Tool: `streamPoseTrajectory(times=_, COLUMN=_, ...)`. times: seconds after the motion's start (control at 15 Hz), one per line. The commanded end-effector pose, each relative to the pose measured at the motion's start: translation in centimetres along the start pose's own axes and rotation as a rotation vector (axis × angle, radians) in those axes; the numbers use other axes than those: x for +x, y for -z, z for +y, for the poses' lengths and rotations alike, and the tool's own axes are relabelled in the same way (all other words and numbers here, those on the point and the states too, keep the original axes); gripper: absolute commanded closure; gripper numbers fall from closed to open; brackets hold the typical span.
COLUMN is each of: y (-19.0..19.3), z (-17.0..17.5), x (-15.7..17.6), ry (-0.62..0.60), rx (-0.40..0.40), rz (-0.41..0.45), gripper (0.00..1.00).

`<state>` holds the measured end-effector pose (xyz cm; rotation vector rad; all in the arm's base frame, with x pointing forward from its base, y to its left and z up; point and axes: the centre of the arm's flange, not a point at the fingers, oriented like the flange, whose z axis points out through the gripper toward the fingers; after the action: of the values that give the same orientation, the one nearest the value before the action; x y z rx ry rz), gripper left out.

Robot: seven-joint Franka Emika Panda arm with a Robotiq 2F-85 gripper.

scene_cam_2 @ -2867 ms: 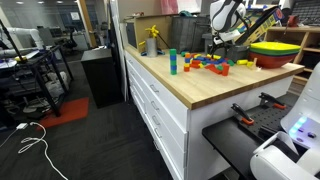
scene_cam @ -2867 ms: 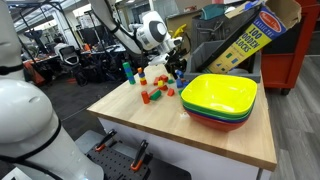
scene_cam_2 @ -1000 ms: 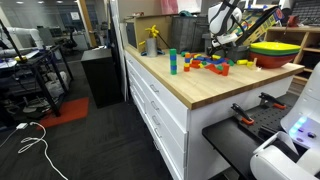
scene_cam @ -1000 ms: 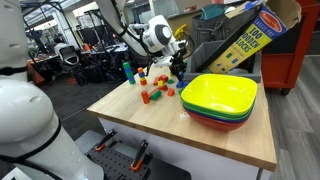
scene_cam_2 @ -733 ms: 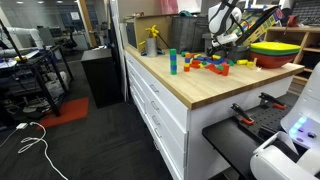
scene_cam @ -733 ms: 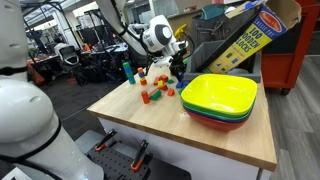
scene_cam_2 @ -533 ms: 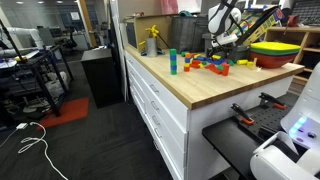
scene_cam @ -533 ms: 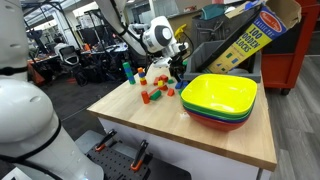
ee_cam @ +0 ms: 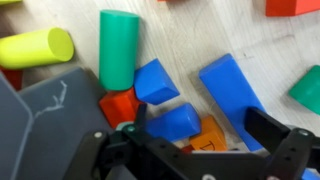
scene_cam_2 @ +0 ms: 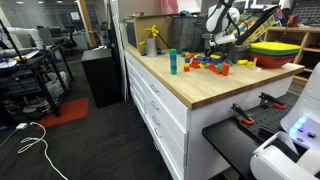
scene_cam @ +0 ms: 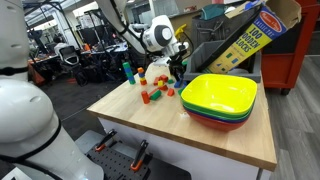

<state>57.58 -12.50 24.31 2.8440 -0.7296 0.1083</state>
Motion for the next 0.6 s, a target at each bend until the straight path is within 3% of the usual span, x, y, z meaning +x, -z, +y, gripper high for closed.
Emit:
streamPoseTrajectory(times=0.0, y=-0.3, z=-0.7, x=1.1, ry=-0.017, rx=0.045, rz=-0.032, gripper=0.0)
streamPoseTrajectory(times=0.13, y=-0.4, z=-0.9, x=0.9, ry=-0.03, rx=0.059, rz=-0.033, gripper=0.0)
streamPoseTrajectory(times=0.53, y=-1.1, z=0.2, x=0.4, ry=-0.041, rx=0.005, rz=-0.006, gripper=0.0)
